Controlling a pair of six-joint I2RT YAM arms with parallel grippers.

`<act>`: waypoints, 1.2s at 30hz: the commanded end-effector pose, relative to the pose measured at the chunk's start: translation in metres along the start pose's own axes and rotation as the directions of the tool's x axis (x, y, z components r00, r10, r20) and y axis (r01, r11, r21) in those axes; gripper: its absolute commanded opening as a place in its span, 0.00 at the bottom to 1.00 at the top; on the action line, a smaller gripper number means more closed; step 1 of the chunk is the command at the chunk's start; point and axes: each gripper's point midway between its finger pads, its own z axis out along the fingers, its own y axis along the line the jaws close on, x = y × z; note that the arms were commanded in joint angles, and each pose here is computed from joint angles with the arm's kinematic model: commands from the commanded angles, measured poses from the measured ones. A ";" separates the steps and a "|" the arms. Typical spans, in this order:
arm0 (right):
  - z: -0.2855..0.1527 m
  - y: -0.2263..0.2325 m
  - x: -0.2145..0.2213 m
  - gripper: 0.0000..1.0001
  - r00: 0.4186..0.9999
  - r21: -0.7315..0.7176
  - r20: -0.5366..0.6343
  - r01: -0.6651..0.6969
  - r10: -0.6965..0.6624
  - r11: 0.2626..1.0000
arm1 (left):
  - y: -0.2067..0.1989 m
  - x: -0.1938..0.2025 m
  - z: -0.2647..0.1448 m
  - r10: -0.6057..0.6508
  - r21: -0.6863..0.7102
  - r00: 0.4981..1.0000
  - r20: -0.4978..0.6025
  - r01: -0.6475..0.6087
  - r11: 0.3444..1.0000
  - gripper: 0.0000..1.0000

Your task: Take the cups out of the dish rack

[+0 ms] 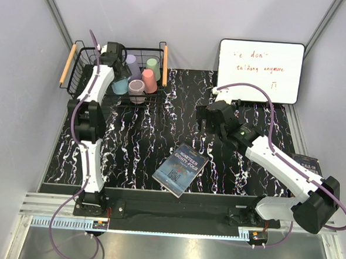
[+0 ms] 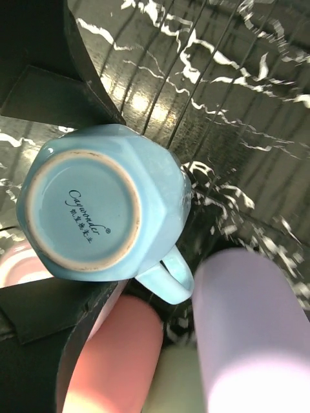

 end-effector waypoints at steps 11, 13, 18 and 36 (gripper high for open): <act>-0.013 -0.011 -0.048 0.97 0.985 0.072 0.169 -0.050 0.037 0.996 | -0.052 -0.103 -0.200 -0.159 0.394 0.943 0.291 0.033 0.918 0.00; -0.020 -0.008 -0.053 0.98 0.981 0.038 0.186 -0.058 0.050 0.998 | -0.064 -0.100 -0.221 -0.180 0.490 0.945 0.272 0.025 0.871 0.00; -0.041 0.013 -0.066 1.00 0.964 -0.133 0.234 -0.095 0.124 0.987 | -0.076 -0.067 -0.279 -0.251 0.723 0.948 0.195 0.034 0.690 0.00; -0.143 0.105 -0.084 0.96 0.810 -0.858 0.092 -0.231 0.579 0.459 | -0.068 0.071 -0.406 -0.224 1.000 0.975 -0.007 0.007 -0.002 0.00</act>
